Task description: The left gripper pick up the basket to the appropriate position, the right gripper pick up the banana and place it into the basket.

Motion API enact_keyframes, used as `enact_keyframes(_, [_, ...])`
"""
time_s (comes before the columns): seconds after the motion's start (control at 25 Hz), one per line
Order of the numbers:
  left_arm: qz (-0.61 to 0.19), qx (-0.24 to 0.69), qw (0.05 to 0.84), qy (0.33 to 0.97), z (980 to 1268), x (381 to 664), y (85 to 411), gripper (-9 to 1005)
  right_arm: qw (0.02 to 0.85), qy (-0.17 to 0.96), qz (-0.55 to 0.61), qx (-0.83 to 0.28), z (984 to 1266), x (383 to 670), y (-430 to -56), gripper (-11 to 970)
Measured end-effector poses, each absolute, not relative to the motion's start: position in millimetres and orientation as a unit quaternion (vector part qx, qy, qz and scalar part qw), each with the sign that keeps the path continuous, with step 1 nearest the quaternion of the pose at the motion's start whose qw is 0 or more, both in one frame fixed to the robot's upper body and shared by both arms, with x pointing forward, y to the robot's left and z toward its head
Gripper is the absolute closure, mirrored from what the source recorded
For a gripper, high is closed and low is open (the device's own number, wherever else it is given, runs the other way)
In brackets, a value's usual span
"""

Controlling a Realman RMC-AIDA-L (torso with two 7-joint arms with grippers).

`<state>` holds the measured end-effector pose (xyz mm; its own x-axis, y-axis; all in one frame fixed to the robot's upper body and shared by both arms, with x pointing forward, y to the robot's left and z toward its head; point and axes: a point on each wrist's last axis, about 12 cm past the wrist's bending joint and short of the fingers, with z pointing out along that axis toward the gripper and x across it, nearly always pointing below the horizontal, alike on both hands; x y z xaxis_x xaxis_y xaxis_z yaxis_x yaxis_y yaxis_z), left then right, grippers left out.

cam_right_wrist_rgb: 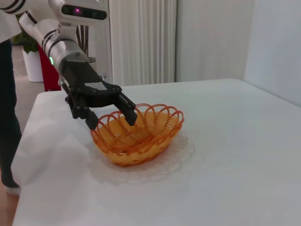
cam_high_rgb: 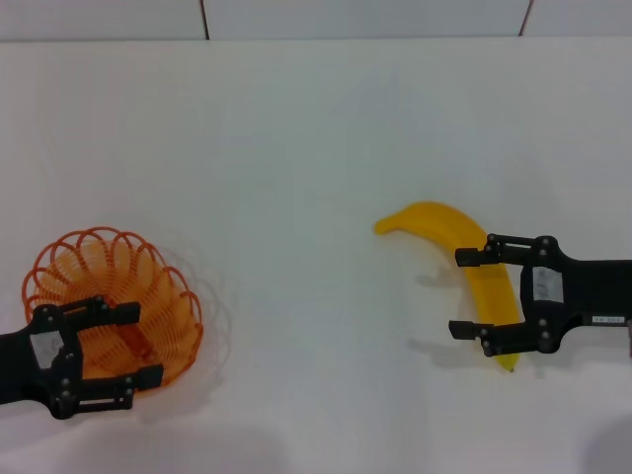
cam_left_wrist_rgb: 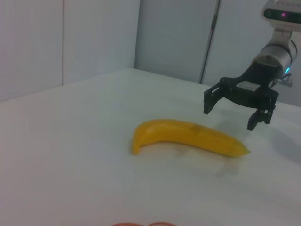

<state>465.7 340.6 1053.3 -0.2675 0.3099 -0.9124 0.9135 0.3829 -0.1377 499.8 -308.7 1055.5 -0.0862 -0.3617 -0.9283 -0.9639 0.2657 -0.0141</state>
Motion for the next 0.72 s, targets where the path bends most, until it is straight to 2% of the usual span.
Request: enact_keyframes(0.72, [-0.354,0.426,0.434,0.710,1054.9,466.0,340.4,143,0.450,0.656,0.336,-0.504,1055.6,499.3,-308.8,103])
